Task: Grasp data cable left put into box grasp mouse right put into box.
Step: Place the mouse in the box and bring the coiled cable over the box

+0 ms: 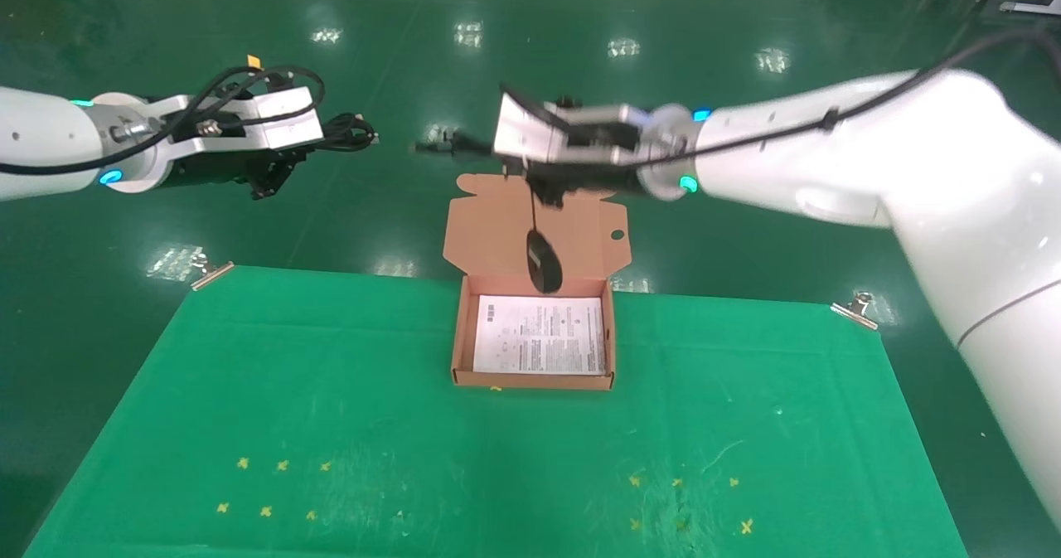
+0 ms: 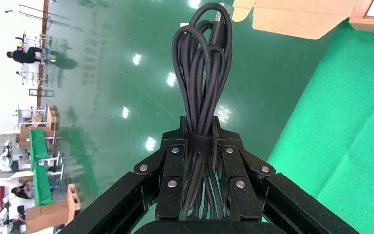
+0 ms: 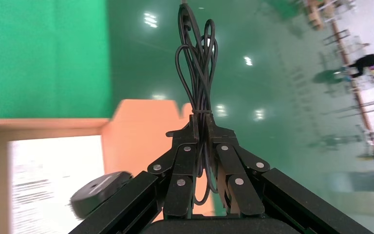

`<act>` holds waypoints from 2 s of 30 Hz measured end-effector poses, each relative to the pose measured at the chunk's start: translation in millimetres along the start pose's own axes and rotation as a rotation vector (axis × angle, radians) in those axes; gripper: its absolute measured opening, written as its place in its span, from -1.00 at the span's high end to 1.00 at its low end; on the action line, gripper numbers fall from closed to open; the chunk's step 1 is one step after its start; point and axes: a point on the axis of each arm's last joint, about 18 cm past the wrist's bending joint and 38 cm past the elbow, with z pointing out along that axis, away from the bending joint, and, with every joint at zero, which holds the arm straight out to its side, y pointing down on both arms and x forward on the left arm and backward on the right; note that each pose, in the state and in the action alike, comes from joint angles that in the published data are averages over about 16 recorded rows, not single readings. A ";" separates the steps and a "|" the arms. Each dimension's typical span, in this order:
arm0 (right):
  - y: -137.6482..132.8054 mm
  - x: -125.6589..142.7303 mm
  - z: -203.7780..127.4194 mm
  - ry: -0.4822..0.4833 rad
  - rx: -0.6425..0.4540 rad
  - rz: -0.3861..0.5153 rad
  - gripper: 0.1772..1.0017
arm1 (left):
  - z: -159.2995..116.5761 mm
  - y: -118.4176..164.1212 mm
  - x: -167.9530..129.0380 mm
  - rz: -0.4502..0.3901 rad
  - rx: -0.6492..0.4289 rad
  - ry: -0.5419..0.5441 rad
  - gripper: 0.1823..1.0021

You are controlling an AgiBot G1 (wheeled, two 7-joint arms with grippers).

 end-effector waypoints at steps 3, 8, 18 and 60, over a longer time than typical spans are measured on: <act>4.4 -16.8 6.4 -0.033 0.002 0.013 0.94 | -0.2 -0.1 0.2 0.000 -0.001 0.000 0.80; 8.4 -42.8 16.6 -0.076 0.006 0.032 0.94 | -0.4 -0.3 0.4 0.000 -0.001 -0.001 0.80; 7.4 -80.9 34.2 -0.108 0.014 0.078 0.94 | -0.6 -0.4 0.5 0.000 -0.001 -0.001 0.80; 105.4 -91.5 0.2 -0.030 -0.176 0.361 0.56 | 44.6 -50.6 72.6 0.012 0.153 0.094 0.81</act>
